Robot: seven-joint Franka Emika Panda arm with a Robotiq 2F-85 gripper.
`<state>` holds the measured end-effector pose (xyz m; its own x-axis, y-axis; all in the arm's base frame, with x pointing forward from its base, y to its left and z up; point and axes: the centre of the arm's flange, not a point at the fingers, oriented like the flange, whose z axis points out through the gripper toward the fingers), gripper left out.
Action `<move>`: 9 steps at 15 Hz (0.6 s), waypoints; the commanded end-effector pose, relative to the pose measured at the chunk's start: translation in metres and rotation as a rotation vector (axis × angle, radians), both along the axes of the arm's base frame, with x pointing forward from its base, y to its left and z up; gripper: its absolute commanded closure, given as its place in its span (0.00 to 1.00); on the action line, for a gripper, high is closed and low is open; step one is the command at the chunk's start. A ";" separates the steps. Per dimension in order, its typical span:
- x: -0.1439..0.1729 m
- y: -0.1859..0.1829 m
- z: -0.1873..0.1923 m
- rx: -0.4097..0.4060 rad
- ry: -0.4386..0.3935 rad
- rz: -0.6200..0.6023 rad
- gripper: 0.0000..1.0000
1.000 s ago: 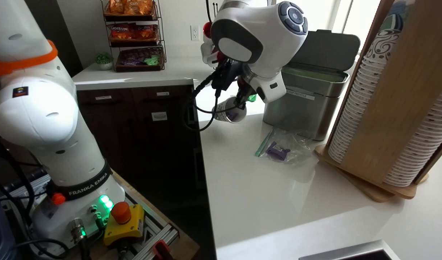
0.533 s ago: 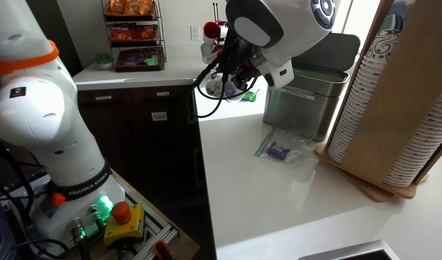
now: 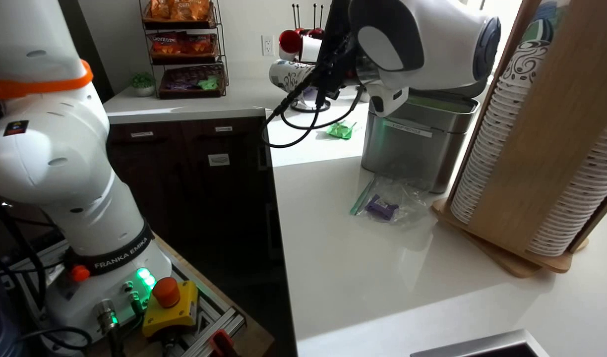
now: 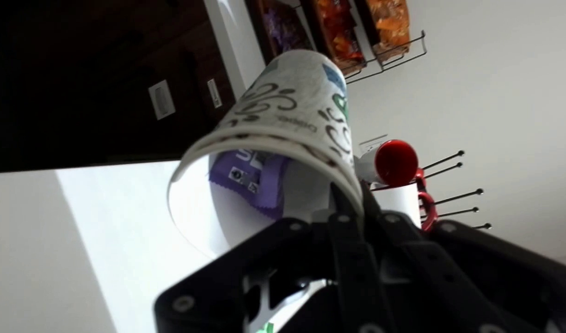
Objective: Open the silver bin then pour the packet out of the stacked coffee cups.
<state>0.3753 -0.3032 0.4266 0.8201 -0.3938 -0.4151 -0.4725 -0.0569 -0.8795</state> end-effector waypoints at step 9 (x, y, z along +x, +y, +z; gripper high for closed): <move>0.006 -0.029 -0.019 0.292 -0.171 0.076 0.99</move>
<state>0.3747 -0.3201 0.4083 0.8916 -0.2446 -0.3811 -0.3550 0.1447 -0.9236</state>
